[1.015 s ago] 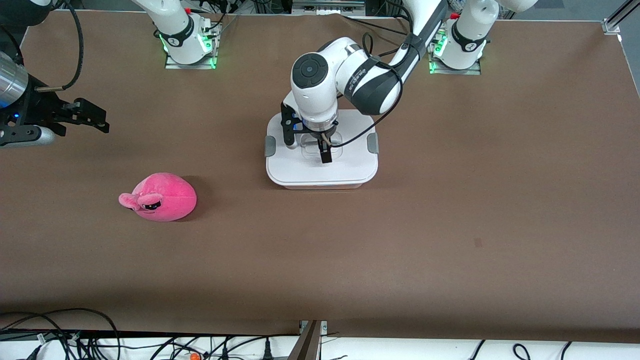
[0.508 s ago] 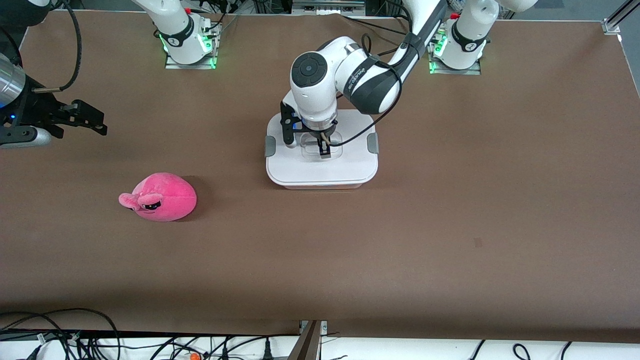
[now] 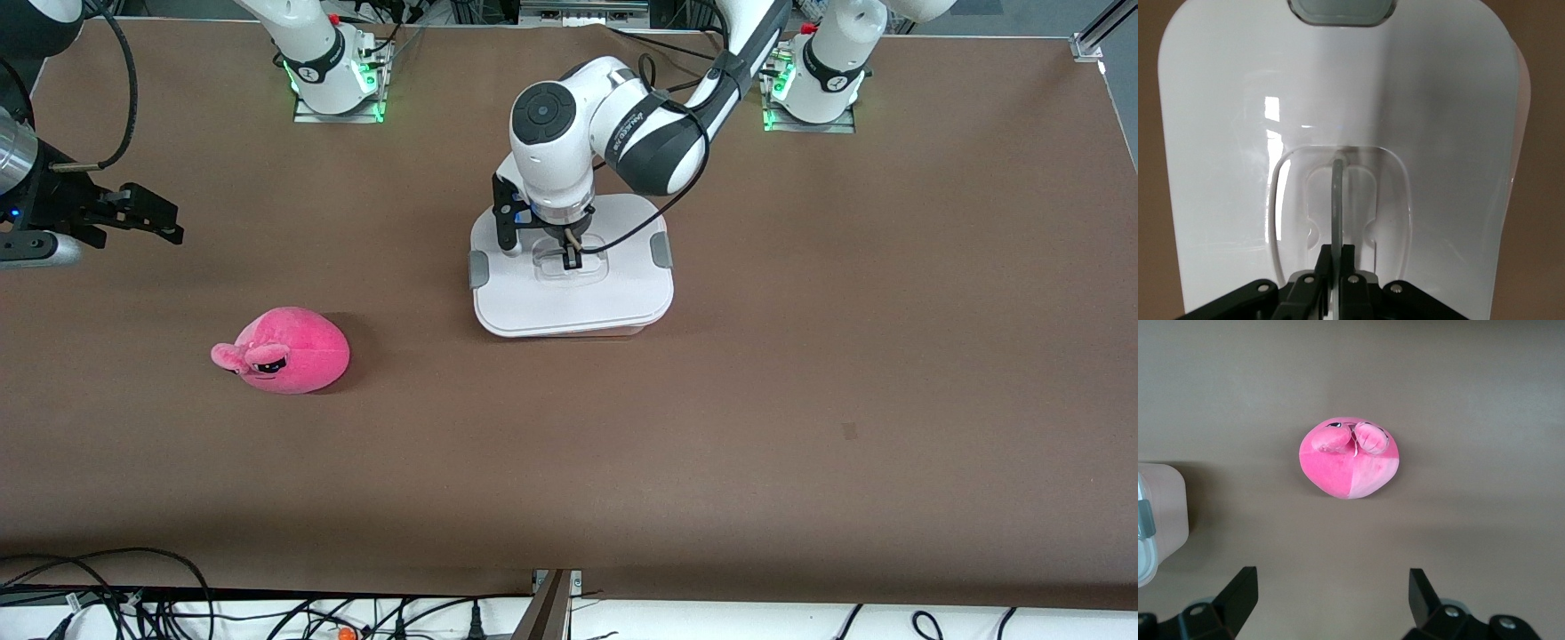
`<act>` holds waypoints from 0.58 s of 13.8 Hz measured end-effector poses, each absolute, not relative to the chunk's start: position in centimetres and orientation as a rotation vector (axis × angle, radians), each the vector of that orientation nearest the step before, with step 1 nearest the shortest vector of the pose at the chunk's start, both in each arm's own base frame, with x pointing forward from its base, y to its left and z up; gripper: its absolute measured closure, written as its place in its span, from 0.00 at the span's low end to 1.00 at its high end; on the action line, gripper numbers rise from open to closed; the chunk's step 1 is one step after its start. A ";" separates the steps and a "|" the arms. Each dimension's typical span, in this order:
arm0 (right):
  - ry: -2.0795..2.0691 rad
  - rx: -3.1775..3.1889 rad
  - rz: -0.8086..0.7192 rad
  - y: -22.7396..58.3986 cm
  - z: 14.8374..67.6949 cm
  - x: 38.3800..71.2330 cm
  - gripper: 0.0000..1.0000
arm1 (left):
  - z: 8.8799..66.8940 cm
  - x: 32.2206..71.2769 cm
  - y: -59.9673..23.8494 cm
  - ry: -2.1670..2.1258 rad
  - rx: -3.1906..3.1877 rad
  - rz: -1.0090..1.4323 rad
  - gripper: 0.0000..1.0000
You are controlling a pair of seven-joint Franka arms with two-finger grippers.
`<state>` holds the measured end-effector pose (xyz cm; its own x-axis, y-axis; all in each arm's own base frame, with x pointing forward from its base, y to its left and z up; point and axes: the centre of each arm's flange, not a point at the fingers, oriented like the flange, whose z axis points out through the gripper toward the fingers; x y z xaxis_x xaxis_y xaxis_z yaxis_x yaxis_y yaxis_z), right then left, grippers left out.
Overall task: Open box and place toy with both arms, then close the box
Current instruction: 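Lift the lid off with the left gripper while the right gripper reaches the toy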
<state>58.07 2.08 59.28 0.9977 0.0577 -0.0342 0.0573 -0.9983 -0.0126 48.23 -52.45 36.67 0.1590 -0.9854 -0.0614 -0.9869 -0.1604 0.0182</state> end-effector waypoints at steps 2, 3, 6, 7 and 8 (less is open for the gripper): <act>-0.096 -3.128 0.098 2.1 58.3 58.3 0.00 | 38.0 48.2 -52.3 2.010 -2.380 0.081 0.93; -0.105 -3.128 0.133 2.1 57.6 58.3 0.00 | 38.9 48.1 -52.1 2.006 -2.383 0.085 0.93; -0.121 -3.127 0.183 2.2 56.1 58.8 0.00 | 42.1 47.9 -50.8 1.982 -2.394 0.125 0.93; -0.123 -3.127 0.205 2.2 55.0 59.2 0.00 | 43.3 48.1 -50.0 1.955 -2.410 0.145 0.93; -0.123 -3.128 0.215 2.3 53.4 59.8 0.00 | 44.5 48.5 -48.7 1.917 -2.435 0.170 0.93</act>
<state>59.78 2.26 53.44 0.9876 0.0781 -0.1364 0.0776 -0.9969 -0.0092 48.53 -48.67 44.48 0.2310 -0.9668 -0.1091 -0.9709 -0.2363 0.0380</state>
